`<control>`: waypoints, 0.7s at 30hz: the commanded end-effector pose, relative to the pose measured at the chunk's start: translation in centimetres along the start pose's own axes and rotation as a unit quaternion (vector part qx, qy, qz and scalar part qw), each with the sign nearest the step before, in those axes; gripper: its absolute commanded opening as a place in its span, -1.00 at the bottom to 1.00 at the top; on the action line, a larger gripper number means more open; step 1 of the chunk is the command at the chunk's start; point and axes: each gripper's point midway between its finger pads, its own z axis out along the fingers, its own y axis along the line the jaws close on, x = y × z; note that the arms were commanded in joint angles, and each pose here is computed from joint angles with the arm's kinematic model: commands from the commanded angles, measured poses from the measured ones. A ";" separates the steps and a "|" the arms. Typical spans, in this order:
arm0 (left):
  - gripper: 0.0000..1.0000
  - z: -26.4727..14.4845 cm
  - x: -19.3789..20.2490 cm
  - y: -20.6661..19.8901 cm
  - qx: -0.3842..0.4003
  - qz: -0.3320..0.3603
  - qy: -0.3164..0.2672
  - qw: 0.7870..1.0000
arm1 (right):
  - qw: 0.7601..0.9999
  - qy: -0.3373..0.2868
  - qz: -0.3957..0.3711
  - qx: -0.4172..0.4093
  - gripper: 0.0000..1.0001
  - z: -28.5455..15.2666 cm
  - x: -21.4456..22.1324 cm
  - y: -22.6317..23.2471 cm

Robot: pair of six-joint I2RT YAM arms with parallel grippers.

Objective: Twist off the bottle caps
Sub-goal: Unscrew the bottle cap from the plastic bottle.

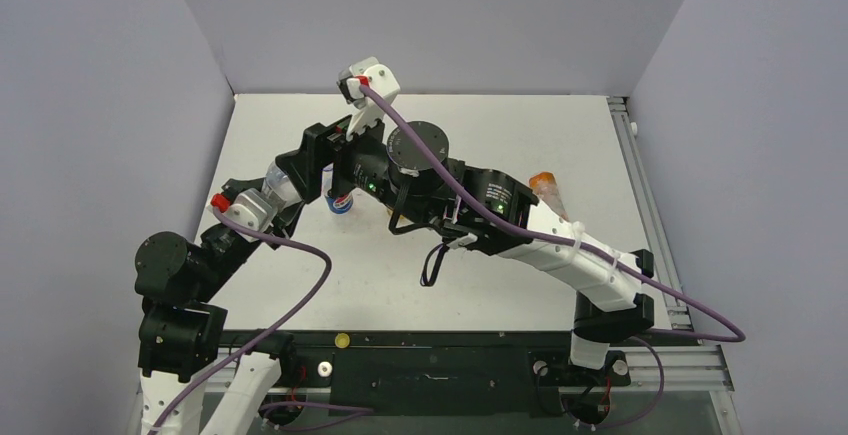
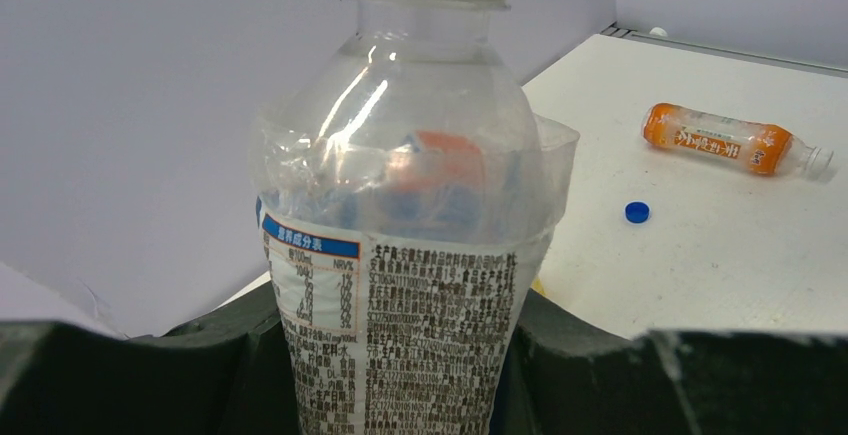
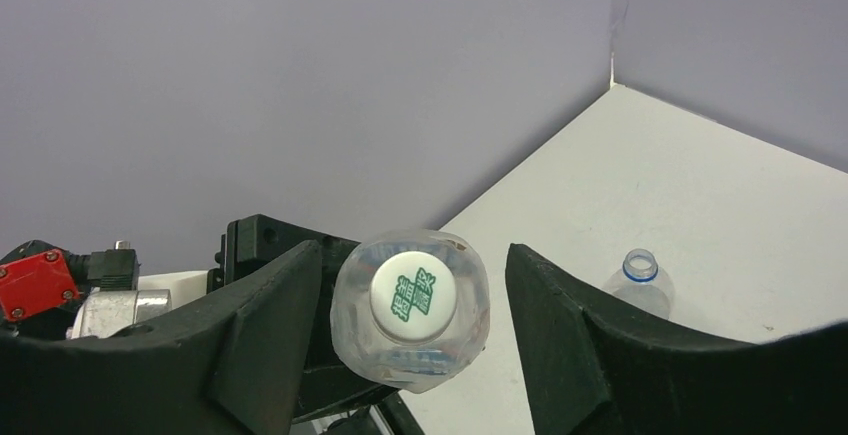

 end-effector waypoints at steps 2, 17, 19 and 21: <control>-1.00 -0.2 -1.5 0.6 -0.013 0.003 -0.016 1.000 | 1.000 -0.009 0.010 0.001 0.15 0.3 -0.7 -0.3; -1.00 0.0 -2.4 0.5 -0.008 -0.013 -0.025 1.000 | 1.000 0.009 0.000 -0.014 -0.04 0.8 0.2 -0.3; -1.00 0.0 -2.5 0.5 -0.008 -0.017 -0.026 0.999 | 1.000 0.007 -0.001 -0.015 -0.18 0.7 0.0 -0.3; -1.00 0.1 -2.7 0.2 0.000 -0.026 -0.026 0.999 | 1.000 0.000 0.000 -0.022 -0.34 0.4 -0.6 -0.2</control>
